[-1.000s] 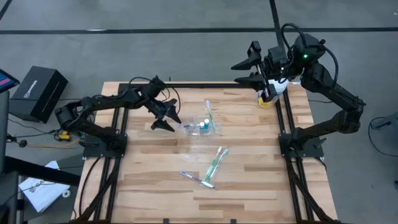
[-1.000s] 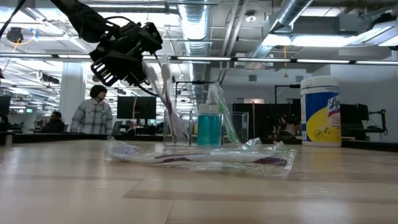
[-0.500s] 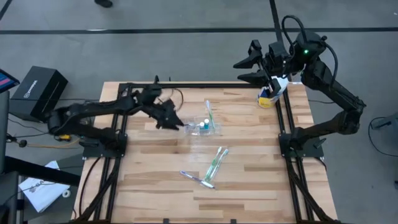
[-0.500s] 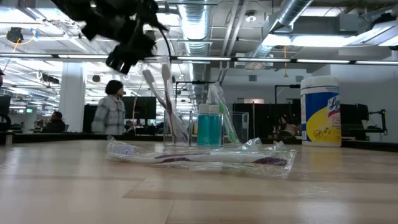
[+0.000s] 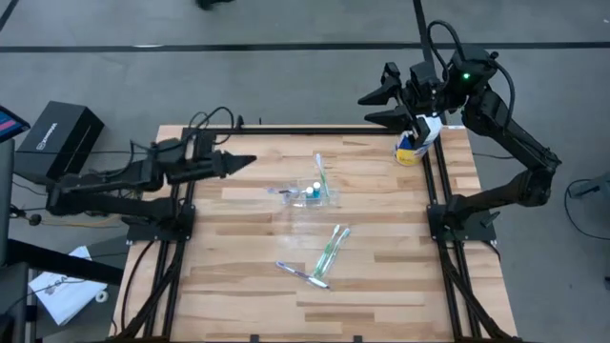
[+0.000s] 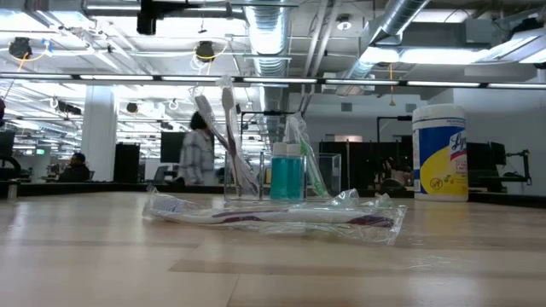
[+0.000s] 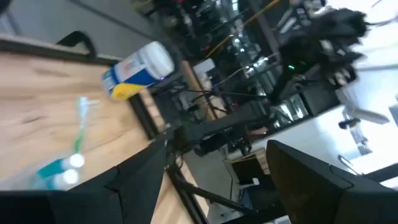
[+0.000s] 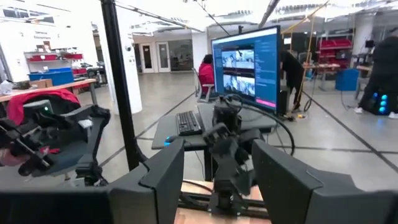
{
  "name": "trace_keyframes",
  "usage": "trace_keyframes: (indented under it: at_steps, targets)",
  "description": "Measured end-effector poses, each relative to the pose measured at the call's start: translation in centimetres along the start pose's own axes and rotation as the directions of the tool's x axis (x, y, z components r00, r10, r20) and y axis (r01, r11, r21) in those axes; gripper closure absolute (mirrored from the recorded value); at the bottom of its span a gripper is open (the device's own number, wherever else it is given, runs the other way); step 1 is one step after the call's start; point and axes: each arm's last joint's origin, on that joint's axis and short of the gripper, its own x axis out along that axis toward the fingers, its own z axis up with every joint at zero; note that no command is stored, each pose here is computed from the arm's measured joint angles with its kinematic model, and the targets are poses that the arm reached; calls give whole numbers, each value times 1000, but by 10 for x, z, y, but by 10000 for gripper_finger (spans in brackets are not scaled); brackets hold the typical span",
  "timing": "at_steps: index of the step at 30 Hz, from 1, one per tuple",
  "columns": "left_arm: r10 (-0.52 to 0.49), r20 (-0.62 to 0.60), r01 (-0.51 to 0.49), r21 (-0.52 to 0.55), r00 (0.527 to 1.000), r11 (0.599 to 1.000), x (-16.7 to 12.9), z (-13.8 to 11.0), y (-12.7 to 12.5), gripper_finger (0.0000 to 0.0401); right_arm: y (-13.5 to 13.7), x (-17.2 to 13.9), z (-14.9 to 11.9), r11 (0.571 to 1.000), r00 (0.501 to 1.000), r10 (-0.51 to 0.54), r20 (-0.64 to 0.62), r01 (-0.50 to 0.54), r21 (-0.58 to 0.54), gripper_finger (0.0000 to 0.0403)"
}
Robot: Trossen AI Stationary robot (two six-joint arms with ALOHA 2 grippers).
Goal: Pick & Place toothbrushing station
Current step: Put the purple toothbrush into the transparent organizer
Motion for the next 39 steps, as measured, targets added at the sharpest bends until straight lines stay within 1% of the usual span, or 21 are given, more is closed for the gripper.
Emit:
trace_keyframes:
  at_steps: [5, 9, 12, 15, 18, 21, 23, 25, 26, 28, 30, 32, 34, 36, 38, 39]
  targets:
    - [-75, 26, 72, 87, 997, 994, 3, -25, -21, 128, 0, 0, -1, 999, 1000, 1, -10, 0, 36, 223]
    - [-42, -30, 46, 133, 999, 990, 16, -64, -27, 128, -1, 0, -1, 997, 1000, -25, -8, 25, 68, 223]
    - [-12, -30, 15, 106, 999, 994, 26, -100, -31, 128, -1, 0, -2, 997, 1000, -26, -15, 27, 74, 223]
    - [-42, 1, 42, 46, 999, 998, 35, -135, -38, 128, -4, 3, -5, 996, 999, -26, -28, 28, 86, 223]
    - [-52, 6, 52, 33, 999, 998, 39, -161, -55, 131, -7, 6, -10, 994, 998, -27, -52, 32, 106, 223]
    - [-67, -4, 67, 57, 998, 996, 42, -176, -73, 149, -9, 9, -11, 994, 998, 0, -58, 7, 112, 223]
    - [-91, -7, 91, 76, 996, 993, 43, -178, -87, 166, -12, 13, -14, 992, 998, 21, -67, -13, 123, 223]
    - [-117, -9, 117, 68, 993, 991, 41, -178, -98, 183, -13, 17, -16, 989, 997, 32, -68, -22, 144, 223]
    - [-128, -12, 128, 62, 992, 990, 39, -179, -103, 190, -13, 18, -17, 986, 997, 36, -72, -24, 163, 223]
    - [-145, -31, 147, 55, 989, 988, 33, -182, -109, 200, -14, 21, -17, 985, 997, 42, -64, -31, 167, 223]
    - [-160, -67, 162, 30, 985, 986, 24, -189, -112, 203, -13, 22, -17, 985, 997, 46, -63, -35, 168, 223]
    - [-157, -116, 156, -20, 981, 988, 15, -198, -111, 199, -14, 23, -16, 987, 998, 40, -50, -32, 157, 223]
    - [-125, -165, 111, -91, 978, 990, 9, -209, -103, 191, -17, 25, -15, 990, 999, 14, -30, -9, 142, 223]
    - [-87, -187, 55, -169, 978, 984, 6, -224, -92, 180, -19, 26, -14, 988, 999, -32, -19, 34, 154, 223]
    - [-53, -192, 2, -256, 980, 967, 2, -240, -83, 170, -19, 25, -13, 987, 998, -62, -7, 62, 150, 223]
    - [-35, -183, -23, -310, 983, 950, 1, -248, -78, 165, -19, 25, -12, 986, 997, -71, -5, 71, 149, 223]
